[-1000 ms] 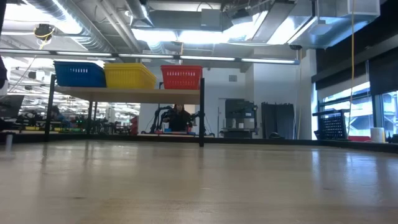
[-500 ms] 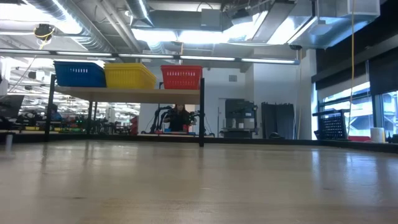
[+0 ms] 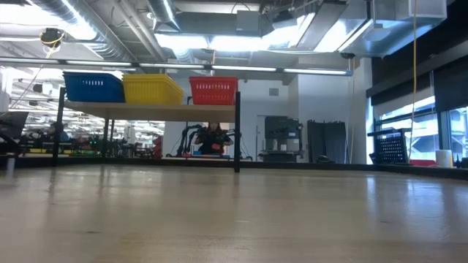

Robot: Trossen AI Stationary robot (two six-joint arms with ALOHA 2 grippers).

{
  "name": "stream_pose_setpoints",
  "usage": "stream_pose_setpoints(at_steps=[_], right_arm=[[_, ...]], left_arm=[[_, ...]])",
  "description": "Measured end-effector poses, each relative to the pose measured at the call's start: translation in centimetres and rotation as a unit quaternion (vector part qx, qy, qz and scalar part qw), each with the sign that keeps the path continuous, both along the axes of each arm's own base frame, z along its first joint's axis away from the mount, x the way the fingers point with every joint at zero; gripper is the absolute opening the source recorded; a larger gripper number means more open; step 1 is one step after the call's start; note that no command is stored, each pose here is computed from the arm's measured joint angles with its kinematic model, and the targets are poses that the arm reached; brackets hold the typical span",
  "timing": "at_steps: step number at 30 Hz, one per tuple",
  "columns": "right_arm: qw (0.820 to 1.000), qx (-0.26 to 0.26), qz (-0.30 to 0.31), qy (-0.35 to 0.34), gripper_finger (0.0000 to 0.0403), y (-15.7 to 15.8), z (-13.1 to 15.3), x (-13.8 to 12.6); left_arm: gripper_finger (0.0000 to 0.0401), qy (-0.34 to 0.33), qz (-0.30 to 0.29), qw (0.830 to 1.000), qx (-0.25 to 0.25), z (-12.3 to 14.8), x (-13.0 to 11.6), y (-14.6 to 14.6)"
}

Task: Stack baskets on shelf by color
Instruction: Stack the red bin on top of the red bins on the shelf

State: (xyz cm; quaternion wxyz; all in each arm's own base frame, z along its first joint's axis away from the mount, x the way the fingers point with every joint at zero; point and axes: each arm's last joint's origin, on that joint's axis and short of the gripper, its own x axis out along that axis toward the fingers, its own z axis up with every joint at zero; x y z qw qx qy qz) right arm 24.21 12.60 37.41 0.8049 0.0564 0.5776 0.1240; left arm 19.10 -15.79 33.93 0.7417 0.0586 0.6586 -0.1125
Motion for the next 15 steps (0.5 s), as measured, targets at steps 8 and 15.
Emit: stream_pose_setpoints(at_steps=[8, 15], right_arm=[[0.999, 0.038, 0.032, -0.019, 0.0117, 0.5, 0.1, 0.4], [0.998, 0.041, 0.032, -0.018, 0.0117, 0.5, 0.1, 0.4]], left_arm=[[0.0064, 0.003, -0.084, 0.995, -0.056, -5.4, -0.9, -3.2], [0.0064, -0.034, -0.157, 0.984, -0.075, -9.5, -1.9, -4.9]])
